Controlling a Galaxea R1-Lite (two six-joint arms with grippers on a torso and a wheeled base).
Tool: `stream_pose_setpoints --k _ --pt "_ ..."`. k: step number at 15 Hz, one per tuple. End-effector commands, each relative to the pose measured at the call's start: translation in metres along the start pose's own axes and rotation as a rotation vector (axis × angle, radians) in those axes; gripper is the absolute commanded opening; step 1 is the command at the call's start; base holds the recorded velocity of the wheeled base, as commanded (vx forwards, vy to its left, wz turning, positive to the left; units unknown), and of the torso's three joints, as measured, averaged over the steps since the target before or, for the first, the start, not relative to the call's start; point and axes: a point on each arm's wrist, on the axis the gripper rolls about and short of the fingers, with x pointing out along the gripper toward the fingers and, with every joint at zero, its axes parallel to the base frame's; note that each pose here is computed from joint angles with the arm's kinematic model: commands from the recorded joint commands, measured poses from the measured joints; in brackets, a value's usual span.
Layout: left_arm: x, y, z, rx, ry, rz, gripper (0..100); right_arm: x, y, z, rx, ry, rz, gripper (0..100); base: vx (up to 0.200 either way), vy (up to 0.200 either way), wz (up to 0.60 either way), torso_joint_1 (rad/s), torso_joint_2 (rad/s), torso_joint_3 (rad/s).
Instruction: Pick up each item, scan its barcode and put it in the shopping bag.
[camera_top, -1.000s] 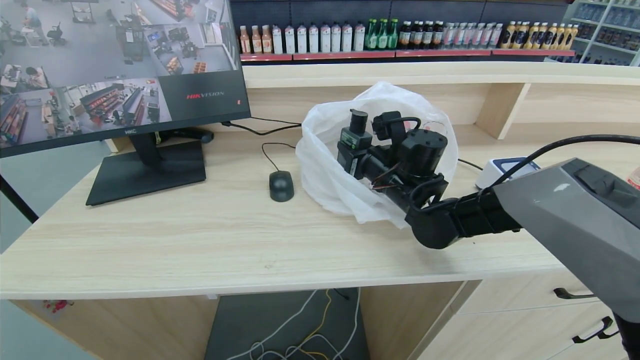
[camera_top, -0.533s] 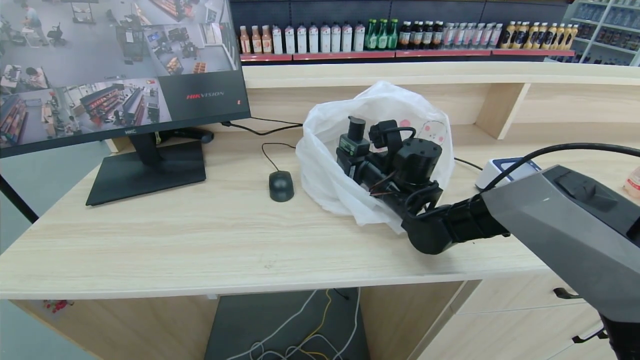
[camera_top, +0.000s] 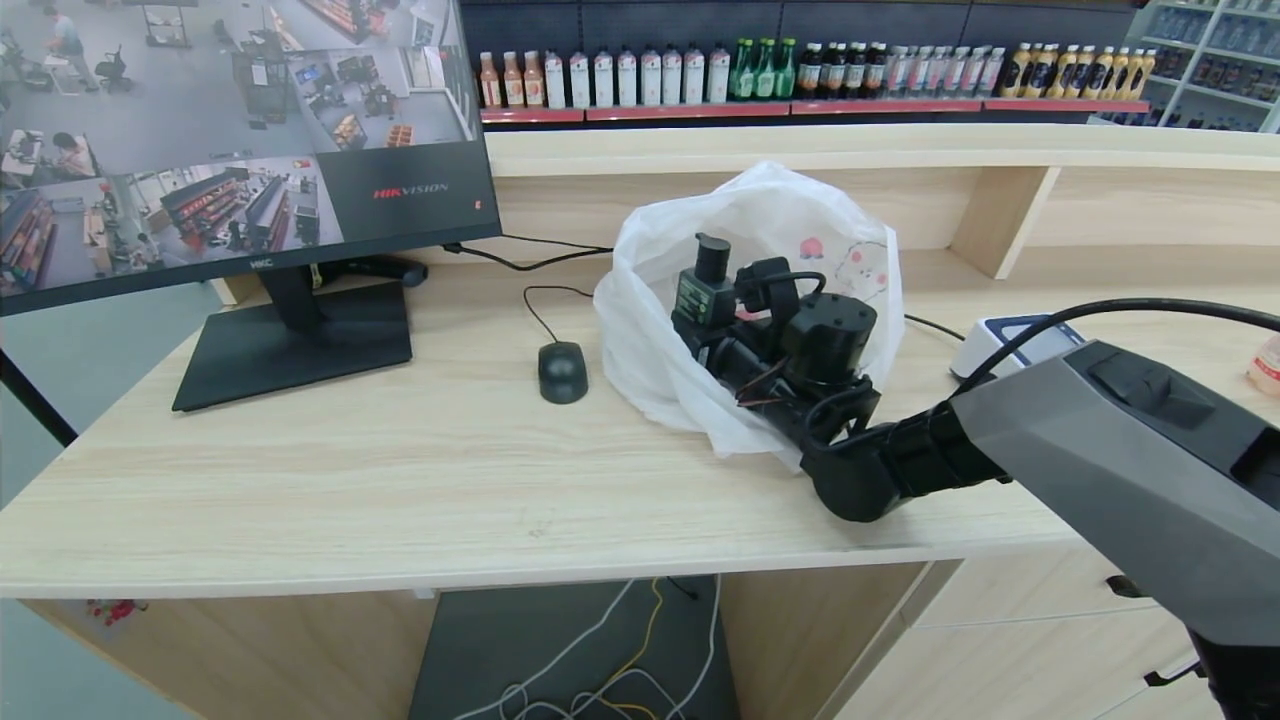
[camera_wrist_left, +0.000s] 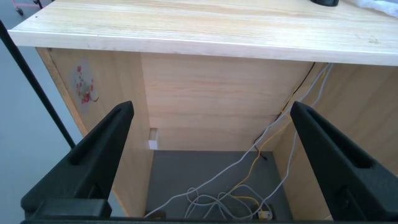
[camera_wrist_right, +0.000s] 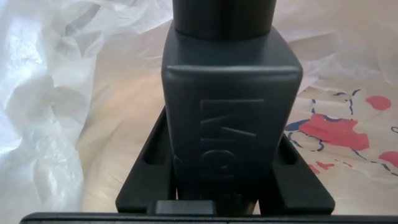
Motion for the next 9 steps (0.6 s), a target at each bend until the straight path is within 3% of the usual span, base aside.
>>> stream_pose_setpoints --k 1,9 --pt "0.0000 0.0000 0.0000 0.000 0.000 0.000 100 -0.0003 -0.0004 -0.0048 0.001 0.014 -0.001 0 0.000 0.000 0.00 0.000 0.00 0.000" --pt "0.0000 0.0000 0.0000 0.000 0.000 0.000 100 -0.0036 0.0002 -0.0094 -0.001 0.019 -0.004 0 0.000 0.000 0.00 0.000 0.00 0.000"
